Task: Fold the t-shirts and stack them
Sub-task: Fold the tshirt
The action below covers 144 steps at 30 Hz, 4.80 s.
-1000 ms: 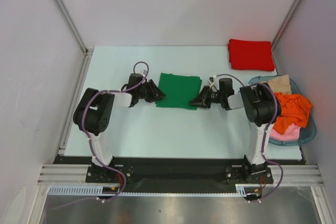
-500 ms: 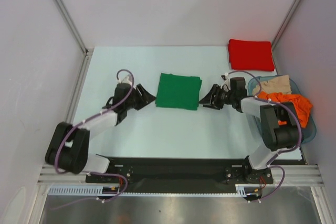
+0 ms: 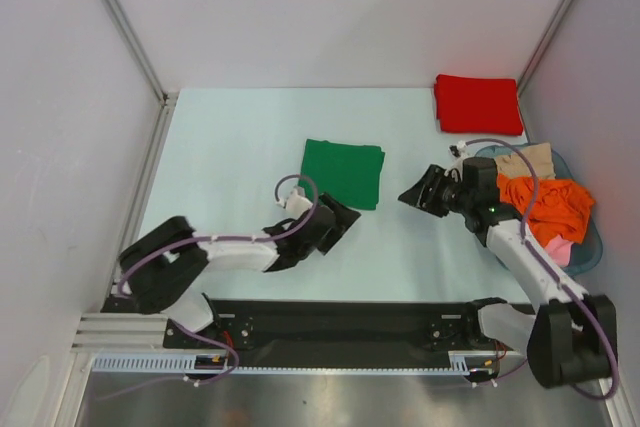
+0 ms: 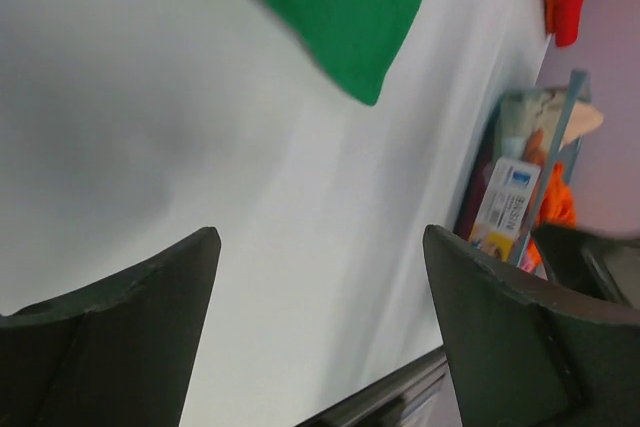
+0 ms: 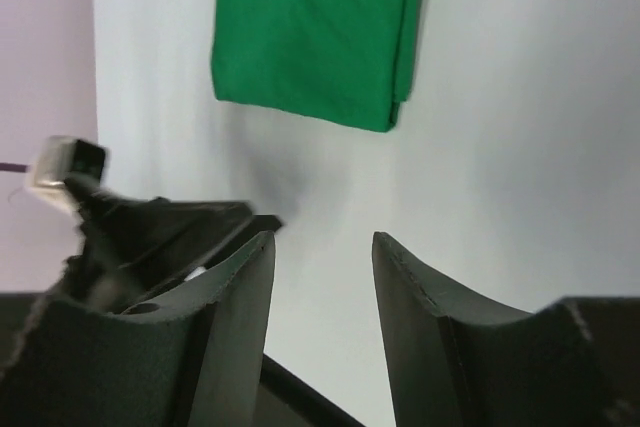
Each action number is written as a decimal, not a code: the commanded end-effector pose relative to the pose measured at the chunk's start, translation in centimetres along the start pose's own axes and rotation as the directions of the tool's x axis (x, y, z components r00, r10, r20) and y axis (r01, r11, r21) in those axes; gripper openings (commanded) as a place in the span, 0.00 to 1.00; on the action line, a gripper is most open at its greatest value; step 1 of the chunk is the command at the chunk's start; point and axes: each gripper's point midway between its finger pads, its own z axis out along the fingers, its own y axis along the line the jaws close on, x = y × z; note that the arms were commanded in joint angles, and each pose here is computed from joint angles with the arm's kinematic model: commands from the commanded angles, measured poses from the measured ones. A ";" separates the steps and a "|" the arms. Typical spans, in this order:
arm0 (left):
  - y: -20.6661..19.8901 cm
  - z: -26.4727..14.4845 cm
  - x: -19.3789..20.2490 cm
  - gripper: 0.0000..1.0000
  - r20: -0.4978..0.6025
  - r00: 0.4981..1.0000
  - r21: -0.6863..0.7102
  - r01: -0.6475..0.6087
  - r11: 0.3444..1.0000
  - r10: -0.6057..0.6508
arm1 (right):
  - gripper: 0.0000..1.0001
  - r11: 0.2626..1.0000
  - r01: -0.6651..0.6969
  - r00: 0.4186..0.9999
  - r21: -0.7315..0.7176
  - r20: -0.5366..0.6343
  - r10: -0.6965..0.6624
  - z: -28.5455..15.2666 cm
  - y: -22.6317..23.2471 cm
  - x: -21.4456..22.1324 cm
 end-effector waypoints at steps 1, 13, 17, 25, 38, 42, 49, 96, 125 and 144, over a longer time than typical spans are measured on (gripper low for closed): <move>-0.3 3.0 0.8 0.88 0.103 0.981 -0.079 0.170 0.982 -0.162 | 0.50 0.997 0.056 0.996 0.054 0.073 -0.060 -3.3 1.1 -1.2; 2.2 8.6 3.1 0.52 0.258 0.931 -0.302 0.332 0.894 -0.259 | 0.51 0.985 0.173 0.974 -0.003 0.149 -0.170 -8.3 4.9 -2.1; 3.8 8.6 2.9 0.52 0.299 0.902 -0.317 0.402 0.859 -0.312 | 0.51 0.982 0.187 0.972 -0.012 0.150 -0.183 -8.6 5.2 -2.3; 5.8 9.3 1.8 0.55 0.375 0.856 -0.340 0.485 0.806 -0.357 | 0.51 0.980 0.198 0.969 -0.017 0.151 -0.193 -9.0 5.3 -2.5; 6.5 10.1 0.1 0.53 0.476 0.785 -0.360 0.585 0.727 -0.396 | 0.51 0.982 0.188 0.972 -0.026 0.145 -0.183 -8.7 5.2 -2.5; 6.6 10.1 0.5 0.50 0.490 0.764 -0.376 0.620 0.689 -0.420 | 0.52 0.981 0.193 0.970 -0.030 0.153 -0.187 -8.9 5.5 -2.7; 6.9 10.1 0.4 0.44 0.531 0.735 -0.390 0.654 0.648 -0.422 | 0.52 0.980 0.195 0.968 -0.029 0.164 -0.188 -9.4 5.6 -3.0; 1.7 11.9 0.0 0.58 0.385 0.716 -0.180 0.676 0.714 -0.582 | 0.52 0.982 0.175 0.978 -0.071 0.130 -0.165 -8.6 5.5 -3.1; -0.8 8.5 -3.8 0.00 0.272 0.820 -0.168 0.556 0.814 -0.504 | 0.82 0.981 -0.034 0.999 -0.189 -0.005 0.033 2.4 -0.2 -8.1; -7.1 5.9 -4.5 0.00 0.128 0.878 -0.074 0.473 0.878 -0.462 | 0.82 0.965 -0.139 0.977 -0.225 -0.191 0.096 12.8 -0.9 -5.4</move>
